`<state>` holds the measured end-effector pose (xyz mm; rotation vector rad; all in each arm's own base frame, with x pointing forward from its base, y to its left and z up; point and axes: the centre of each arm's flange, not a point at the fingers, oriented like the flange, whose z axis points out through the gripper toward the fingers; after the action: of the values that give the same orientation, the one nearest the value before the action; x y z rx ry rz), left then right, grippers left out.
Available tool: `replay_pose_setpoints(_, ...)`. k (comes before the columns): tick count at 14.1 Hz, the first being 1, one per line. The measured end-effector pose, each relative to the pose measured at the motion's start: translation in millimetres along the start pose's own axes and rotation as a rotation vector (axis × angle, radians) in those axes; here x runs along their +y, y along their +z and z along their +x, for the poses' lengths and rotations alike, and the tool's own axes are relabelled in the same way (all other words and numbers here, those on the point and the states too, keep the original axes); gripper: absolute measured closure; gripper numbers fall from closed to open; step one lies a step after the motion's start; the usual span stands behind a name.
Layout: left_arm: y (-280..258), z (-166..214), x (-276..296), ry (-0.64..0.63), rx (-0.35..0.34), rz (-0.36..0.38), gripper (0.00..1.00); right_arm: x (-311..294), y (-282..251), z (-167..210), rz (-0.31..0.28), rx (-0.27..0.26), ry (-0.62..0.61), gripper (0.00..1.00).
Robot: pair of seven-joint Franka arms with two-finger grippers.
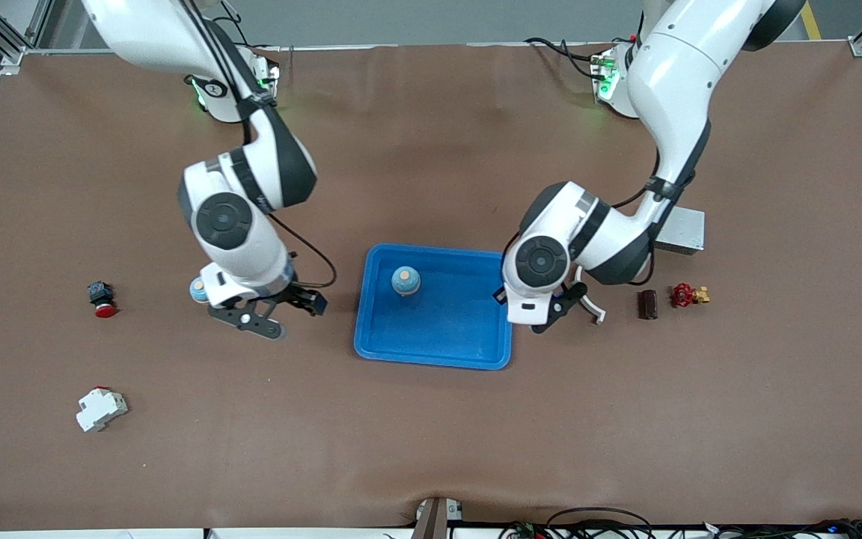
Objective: Place electrolytic capacitor and blue bell in tray
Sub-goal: 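Reach the second blue bell with the right gripper while the left gripper holds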
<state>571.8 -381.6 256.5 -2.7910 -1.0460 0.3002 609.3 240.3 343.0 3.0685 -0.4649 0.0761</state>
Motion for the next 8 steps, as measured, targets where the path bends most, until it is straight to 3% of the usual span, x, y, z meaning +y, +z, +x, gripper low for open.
replay_pose_setpoints(4,23,-24,16,-0.034,0.000,-0.021,0.66,101,38,19,0.022,0.032,-0.124,0.00)
replay_pose_setpoints(8,45,-38,29,-0.028,-0.004,-0.053,0.66,170,66,22,0.017,0.028,-0.176,0.00)
